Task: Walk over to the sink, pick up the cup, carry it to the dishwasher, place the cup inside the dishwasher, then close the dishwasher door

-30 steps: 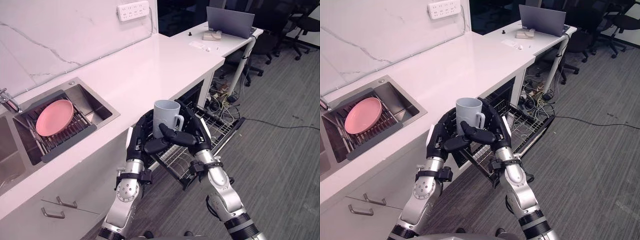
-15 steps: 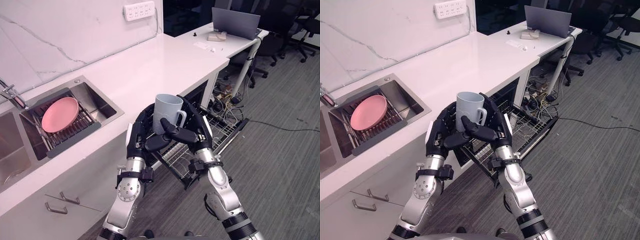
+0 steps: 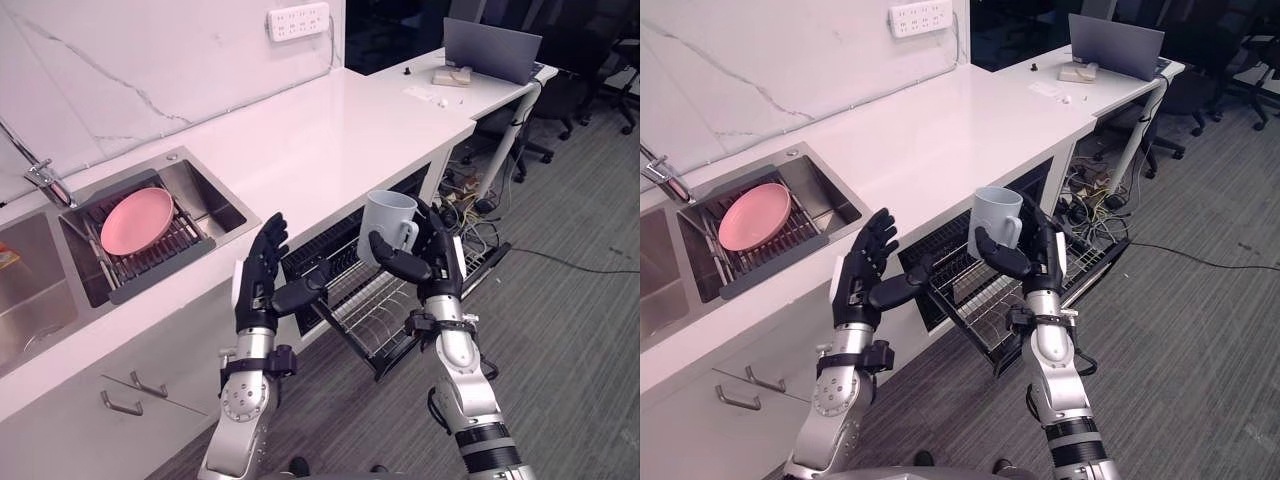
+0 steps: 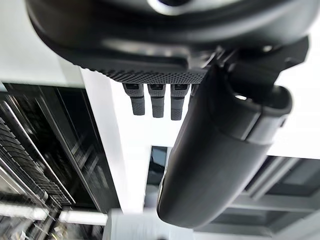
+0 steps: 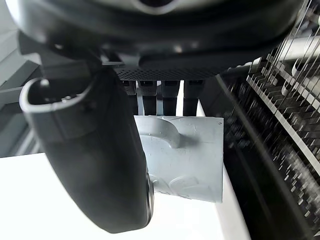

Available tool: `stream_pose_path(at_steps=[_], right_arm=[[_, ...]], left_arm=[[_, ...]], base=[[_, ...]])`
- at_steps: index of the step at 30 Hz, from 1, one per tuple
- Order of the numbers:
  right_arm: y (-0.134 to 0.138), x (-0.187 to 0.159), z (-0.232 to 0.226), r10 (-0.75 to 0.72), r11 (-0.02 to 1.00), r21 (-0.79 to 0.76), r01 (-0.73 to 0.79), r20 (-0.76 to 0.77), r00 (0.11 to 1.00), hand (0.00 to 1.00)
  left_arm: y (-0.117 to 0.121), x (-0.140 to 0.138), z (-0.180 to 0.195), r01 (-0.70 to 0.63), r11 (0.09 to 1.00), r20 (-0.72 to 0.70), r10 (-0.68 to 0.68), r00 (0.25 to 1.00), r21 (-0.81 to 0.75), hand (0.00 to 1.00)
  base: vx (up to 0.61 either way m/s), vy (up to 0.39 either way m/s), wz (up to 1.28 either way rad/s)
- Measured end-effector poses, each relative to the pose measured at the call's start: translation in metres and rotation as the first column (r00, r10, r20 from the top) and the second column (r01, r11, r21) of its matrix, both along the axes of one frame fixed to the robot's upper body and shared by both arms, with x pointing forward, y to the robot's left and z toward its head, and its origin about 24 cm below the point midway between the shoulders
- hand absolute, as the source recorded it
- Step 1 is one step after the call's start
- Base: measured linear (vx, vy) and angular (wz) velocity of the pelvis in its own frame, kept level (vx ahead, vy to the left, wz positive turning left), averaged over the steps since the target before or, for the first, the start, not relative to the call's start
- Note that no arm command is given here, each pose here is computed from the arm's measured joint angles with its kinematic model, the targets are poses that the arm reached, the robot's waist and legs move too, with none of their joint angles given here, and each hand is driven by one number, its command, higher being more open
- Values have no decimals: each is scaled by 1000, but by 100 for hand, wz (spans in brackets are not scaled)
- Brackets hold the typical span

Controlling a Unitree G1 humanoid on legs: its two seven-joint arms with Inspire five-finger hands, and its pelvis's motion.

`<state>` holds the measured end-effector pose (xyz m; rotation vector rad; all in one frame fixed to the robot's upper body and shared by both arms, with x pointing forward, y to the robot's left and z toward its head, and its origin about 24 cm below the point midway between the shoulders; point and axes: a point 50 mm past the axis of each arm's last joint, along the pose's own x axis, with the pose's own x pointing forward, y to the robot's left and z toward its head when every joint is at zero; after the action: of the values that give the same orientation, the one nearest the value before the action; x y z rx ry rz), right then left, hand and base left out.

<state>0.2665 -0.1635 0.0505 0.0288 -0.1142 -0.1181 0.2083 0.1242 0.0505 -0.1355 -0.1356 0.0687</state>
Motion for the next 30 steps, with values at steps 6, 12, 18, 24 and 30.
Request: stream_pose_path(at_steps=[6, 12, 18, 24, 30], right_arm=[[-19, 15, -32, -24, 983, -184, -11, -185, 982, 30], [-40, 63, -11, -80, 933, -360, -1, -210, 974, 30], [-62, 108, 49, -169, 892, -441, 100, -119, 978, 30], [-78, 127, 71, -258, 857, -491, 154, -152, 954, 90], [-78, 131, 77, -276, 867, -470, 169, -169, 946, 90]], left_arm=[[4, -6, -42, 94, 994, -175, -82, 981, 63, 90], [27, -3, -57, 72, 990, -242, -40, 969, 123, 90], [62, -2, -73, -84, 986, -311, 125, 942, 144, 90], [72, 8, -81, -139, 977, -344, 187, 920, 159, 90], [72, 23, -76, -170, 977, -323, 205, 924, 133, 90]], base=[[-22, -1, 12], [-155, 20, 27], [-113, 19, 27], [5, 12, 14], [26, 8, 5]])
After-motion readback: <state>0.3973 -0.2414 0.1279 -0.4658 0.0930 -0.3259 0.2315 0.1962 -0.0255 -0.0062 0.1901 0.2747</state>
